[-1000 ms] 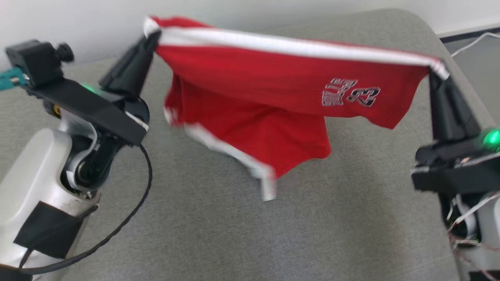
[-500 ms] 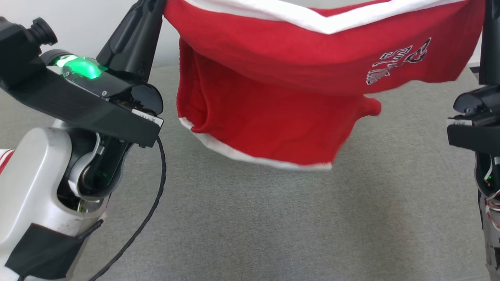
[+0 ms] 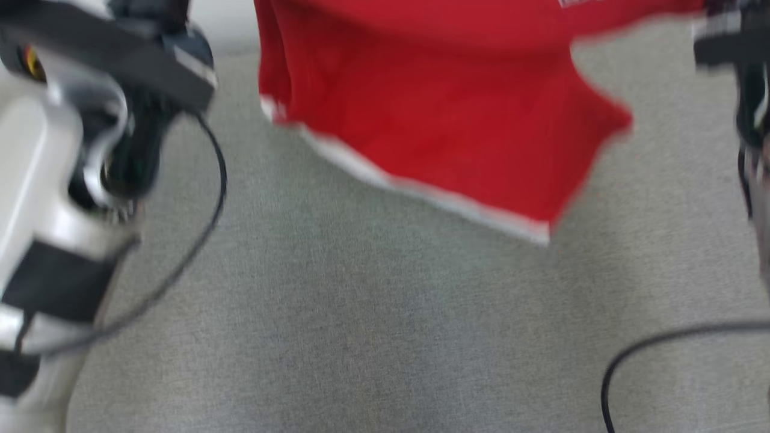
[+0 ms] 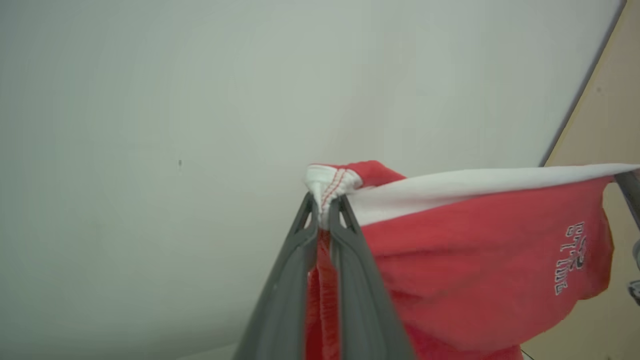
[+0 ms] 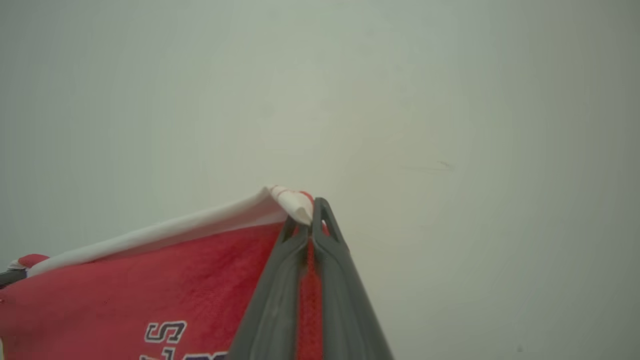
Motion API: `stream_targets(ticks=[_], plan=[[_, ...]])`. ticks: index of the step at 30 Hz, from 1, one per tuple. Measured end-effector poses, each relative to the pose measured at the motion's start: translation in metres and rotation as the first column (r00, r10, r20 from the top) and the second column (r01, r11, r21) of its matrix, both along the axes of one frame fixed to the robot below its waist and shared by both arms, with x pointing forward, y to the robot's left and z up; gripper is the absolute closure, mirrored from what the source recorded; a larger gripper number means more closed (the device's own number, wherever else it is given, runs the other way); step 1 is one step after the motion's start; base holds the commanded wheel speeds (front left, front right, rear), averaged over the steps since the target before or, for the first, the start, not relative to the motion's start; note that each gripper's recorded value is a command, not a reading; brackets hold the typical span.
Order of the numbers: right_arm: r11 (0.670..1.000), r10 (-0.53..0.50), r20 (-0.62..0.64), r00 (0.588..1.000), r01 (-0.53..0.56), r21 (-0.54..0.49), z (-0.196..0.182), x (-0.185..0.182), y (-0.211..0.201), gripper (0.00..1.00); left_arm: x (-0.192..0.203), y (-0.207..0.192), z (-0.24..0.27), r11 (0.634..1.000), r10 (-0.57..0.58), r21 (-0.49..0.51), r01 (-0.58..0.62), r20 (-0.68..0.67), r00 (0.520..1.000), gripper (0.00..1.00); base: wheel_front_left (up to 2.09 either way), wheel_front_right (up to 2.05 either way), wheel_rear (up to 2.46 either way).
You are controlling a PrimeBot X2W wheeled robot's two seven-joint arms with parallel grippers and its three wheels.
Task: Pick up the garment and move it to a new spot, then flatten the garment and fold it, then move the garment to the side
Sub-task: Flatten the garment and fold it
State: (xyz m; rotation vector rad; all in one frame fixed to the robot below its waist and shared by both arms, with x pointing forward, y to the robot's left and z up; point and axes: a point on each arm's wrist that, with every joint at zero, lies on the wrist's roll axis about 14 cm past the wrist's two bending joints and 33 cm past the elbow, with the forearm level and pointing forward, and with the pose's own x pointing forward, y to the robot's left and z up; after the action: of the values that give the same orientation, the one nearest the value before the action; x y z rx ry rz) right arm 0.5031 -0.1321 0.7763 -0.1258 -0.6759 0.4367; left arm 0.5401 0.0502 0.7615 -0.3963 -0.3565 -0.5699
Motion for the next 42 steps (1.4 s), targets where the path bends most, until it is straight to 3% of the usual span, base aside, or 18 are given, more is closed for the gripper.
stream_targets(ticks=[5,10,13,17,23,28,34,42], plan=[[1.0,-0.027,0.023,0.999,0.027,-0.009,0.009,0.054,-0.001,1.0,0.056,0.012,0.0,0.991,0.127,0.031,-0.128,0.031,0.991,1.0,0.0,0.0,0.0],[0.999,-0.02,0.006,1.0,0.02,-0.04,0.005,0.084,0.012,1.0,0.083,0.008,-0.004,0.99,0.137,0.031,-0.139,0.046,0.989,1.0,0.0,0.0,0.0],[0.999,0.018,-0.054,0.998,-0.021,-0.045,-0.024,0.095,0.025,1.0,0.094,0.003,-0.028,0.993,0.119,0.021,-0.119,0.016,0.993,1.0,0.0,0.0,0.0],[0.996,0.079,-0.213,0.974,-0.086,-0.028,-0.101,0.096,0.039,1.0,0.097,-0.001,-0.091,0.996,0.089,0.006,-0.088,-0.08,0.993,1.0,0.0,0.0,0.0],[0.986,0.166,-0.457,0.874,-0.145,0.081,-0.212,0.061,0.05,1.0,0.072,0.009,-0.178,0.994,0.101,-0.006,-0.105,-0.216,0.971,1.0,0.0,0.0,0.0],[0.978,0.179,-0.601,0.779,-0.076,0.192,-0.27,0.019,0.033,1.0,0.03,0.01,-0.214,0.993,0.094,-0.048,-0.112,-0.288,0.953,1.0,0.0,0.0,0.0],[0.962,0.189,-0.712,0.676,0.016,0.271,-0.311,-0.035,0.018,1.0,-0.027,0.006,-0.244,0.99,0.061,-0.091,-0.103,-0.387,0.92,1.0,0.0,0.0,0.0],[0.954,0.174,-0.789,0.59,0.099,0.284,-0.323,-0.092,0.003,1.0,-0.088,0.007,-0.265,0.991,0.001,-0.117,-0.07,-0.506,0.862,1.0,0.0,0.0,0.0]])
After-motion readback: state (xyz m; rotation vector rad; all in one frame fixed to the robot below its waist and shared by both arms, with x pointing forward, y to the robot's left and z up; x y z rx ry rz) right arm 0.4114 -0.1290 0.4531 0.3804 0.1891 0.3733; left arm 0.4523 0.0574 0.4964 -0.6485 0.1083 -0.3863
